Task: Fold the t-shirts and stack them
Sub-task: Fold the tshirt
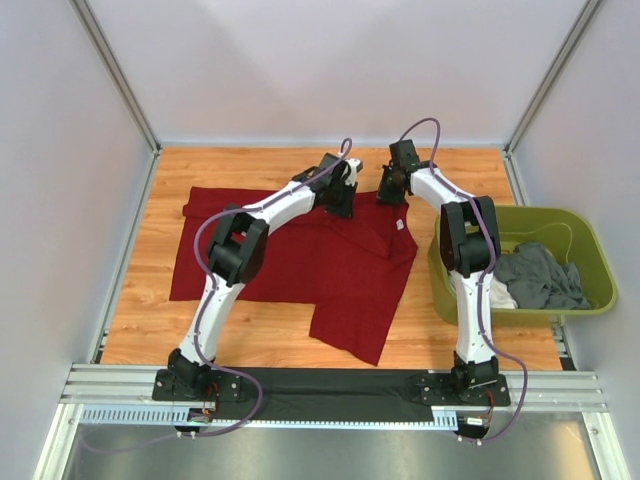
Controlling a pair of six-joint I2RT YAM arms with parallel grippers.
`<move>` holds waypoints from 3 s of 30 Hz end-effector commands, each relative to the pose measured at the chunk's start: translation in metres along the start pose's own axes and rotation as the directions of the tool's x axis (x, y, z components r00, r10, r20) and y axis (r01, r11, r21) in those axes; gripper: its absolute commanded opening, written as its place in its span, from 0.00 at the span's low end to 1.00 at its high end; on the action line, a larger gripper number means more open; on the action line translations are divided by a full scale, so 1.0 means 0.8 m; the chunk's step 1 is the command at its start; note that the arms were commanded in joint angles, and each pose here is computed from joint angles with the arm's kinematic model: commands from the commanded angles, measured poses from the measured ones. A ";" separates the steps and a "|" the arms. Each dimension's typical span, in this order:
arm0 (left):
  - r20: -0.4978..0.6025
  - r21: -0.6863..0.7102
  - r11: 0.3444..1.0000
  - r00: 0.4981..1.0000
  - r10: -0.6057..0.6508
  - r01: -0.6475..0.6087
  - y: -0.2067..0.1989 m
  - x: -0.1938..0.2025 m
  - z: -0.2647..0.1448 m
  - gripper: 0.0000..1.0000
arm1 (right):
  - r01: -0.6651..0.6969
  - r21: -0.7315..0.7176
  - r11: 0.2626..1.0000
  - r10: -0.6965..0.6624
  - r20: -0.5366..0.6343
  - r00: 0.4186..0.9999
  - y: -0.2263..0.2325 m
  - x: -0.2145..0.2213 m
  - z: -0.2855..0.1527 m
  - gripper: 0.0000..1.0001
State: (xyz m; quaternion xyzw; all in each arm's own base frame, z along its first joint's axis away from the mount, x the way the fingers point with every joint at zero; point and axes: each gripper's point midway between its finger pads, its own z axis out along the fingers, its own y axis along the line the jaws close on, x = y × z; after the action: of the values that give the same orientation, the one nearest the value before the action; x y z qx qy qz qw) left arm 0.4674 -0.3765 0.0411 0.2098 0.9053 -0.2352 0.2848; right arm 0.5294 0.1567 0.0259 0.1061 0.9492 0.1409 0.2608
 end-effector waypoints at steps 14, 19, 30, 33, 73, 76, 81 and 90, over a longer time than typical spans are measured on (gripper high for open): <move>0.080 0.124 0.990 0.995 0.051 -0.061 -0.046 -0.001 -0.095 0.00 | -0.015 0.052 0.999 0.017 -0.041 0.999 -0.025 0.014 0.019 0.01; 0.049 0.147 0.987 0.997 0.063 -0.070 -0.054 0.022 -0.102 0.00 | -0.015 0.056 0.998 0.018 -0.048 0.999 -0.027 0.016 0.022 0.00; -0.006 0.104 0.992 0.997 0.075 -0.074 -0.039 0.063 -0.117 0.00 | -0.018 0.063 0.998 0.022 -0.064 0.998 -0.029 0.020 0.025 0.00; -0.013 0.089 0.993 0.997 0.082 -0.080 -0.035 0.070 -0.121 0.00 | -0.021 0.064 0.998 0.025 -0.066 0.998 -0.029 0.021 0.025 0.00; 0.083 0.203 0.972 0.991 0.104 -0.119 -0.170 0.024 -0.062 0.40 | 0.004 0.081 0.997 0.000 -0.044 0.999 -0.033 0.016 0.012 0.00; 0.077 0.180 0.978 0.993 0.089 -0.102 -0.171 0.029 -0.049 0.36 | 0.003 0.083 0.997 0.001 -0.041 0.999 -0.033 0.015 0.011 0.00; 0.078 0.129 0.989 0.995 0.066 -0.076 -0.155 0.037 -0.038 0.33 | 0.001 0.072 0.997 0.002 -0.040 0.999 -0.031 0.014 0.014 0.00; 0.091 0.040 0.996 0.993 0.079 -0.083 -0.146 0.040 -0.047 0.51 | 0.007 0.070 0.998 -0.004 -0.041 0.999 -0.030 0.015 0.015 0.00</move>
State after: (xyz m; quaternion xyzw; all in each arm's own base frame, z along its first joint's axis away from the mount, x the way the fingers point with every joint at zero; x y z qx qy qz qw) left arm 0.3604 -0.4396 0.0534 0.2544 0.8859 -0.2620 0.2859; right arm 0.5321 0.1567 0.0233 0.1089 0.9497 0.1456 0.2551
